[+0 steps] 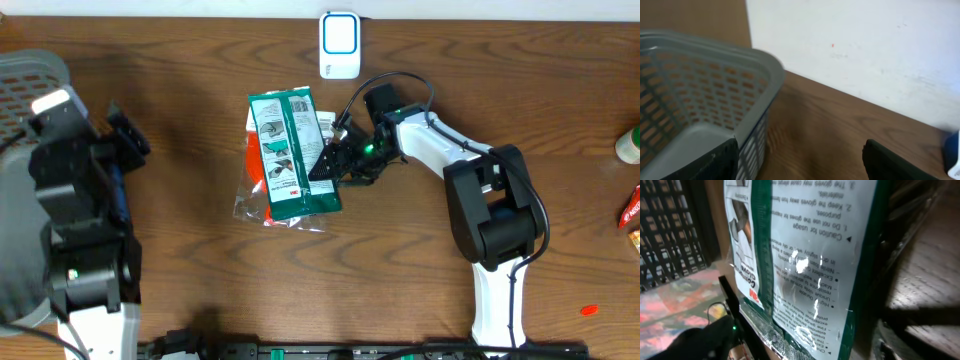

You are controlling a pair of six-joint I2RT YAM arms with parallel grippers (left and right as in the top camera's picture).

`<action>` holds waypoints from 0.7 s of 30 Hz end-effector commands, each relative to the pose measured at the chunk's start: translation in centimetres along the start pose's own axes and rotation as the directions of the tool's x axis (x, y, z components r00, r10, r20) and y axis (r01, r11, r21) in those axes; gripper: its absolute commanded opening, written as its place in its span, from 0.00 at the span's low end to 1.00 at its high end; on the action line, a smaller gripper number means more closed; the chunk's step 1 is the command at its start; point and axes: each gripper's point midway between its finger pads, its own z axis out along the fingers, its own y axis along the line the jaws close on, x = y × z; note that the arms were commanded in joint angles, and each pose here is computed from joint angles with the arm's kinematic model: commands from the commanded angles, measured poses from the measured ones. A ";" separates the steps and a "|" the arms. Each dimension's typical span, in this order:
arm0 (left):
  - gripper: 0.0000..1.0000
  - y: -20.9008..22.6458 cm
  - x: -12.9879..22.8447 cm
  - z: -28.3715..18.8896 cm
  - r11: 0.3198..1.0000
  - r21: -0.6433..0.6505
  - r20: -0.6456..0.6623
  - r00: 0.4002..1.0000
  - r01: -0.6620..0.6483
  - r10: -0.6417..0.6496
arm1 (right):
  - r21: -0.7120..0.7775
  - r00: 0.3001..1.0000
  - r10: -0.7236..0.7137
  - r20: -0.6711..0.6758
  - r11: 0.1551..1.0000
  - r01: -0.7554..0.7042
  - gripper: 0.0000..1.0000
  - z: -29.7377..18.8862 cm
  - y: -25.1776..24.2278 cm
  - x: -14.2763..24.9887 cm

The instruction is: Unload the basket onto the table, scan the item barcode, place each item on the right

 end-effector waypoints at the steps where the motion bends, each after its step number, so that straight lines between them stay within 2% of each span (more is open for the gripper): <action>1: 0.79 1.1 1.2 -0.7 0.997 -0.046 0.005 0.998 0.065 -0.065 | -0.014 1.000 0.009 -0.027 1.000 -0.010 0.76 0.8 0.3 0.8; 5: 0.79 1.4 3.1 -1.0 0.996 -0.051 -0.028 0.997 0.077 -0.078 | -0.024 0.999 0.007 -0.031 1.000 -0.008 0.63 0.9 0.5 0.8; 8: 0.79 1.4 4.6 -0.8 0.996 -0.054 -0.071 0.994 0.077 -0.081 | -0.024 0.999 0.007 -0.031 1.000 -0.008 0.42 0.9 0.6 0.9; 10: 0.79 1.5 5.3 -0.8 0.995 -0.060 -0.092 0.992 0.086 -0.091 | -0.025 0.999 0.007 -0.032 1.000 -0.008 0.36 0.9 0.6 0.9; 12: 0.79 1.6 5.9 -0.8 0.993 -0.066 -0.111 0.988 0.100 -0.107 | -0.027 0.999 0.007 -0.032 1.000 -0.008 0.21 0.9 0.6 0.9; 16: 0.79 1.6 6.4 -0.8 0.992 -0.071 -0.129 0.985 0.106 -0.114 | -0.027 0.999 0.007 -0.032 1.000 -0.008 0.04 0.9 0.6 0.9; 17: 0.79 1.6 6.5 -0.8 0.992 -0.072 -0.133 0.985 0.105 -0.114 | -0.027 0.999 0.007 -0.032 1.000 -0.008 0.01 0.9 0.6 0.9; 21: 0.79 1.7 7.2 -0.9 0.992 -0.079 -0.162 0.981 0.098 -0.110 | -0.029 1.000 -0.002 -0.026 1.000 0.001 0.01 0.9 0.7 0.7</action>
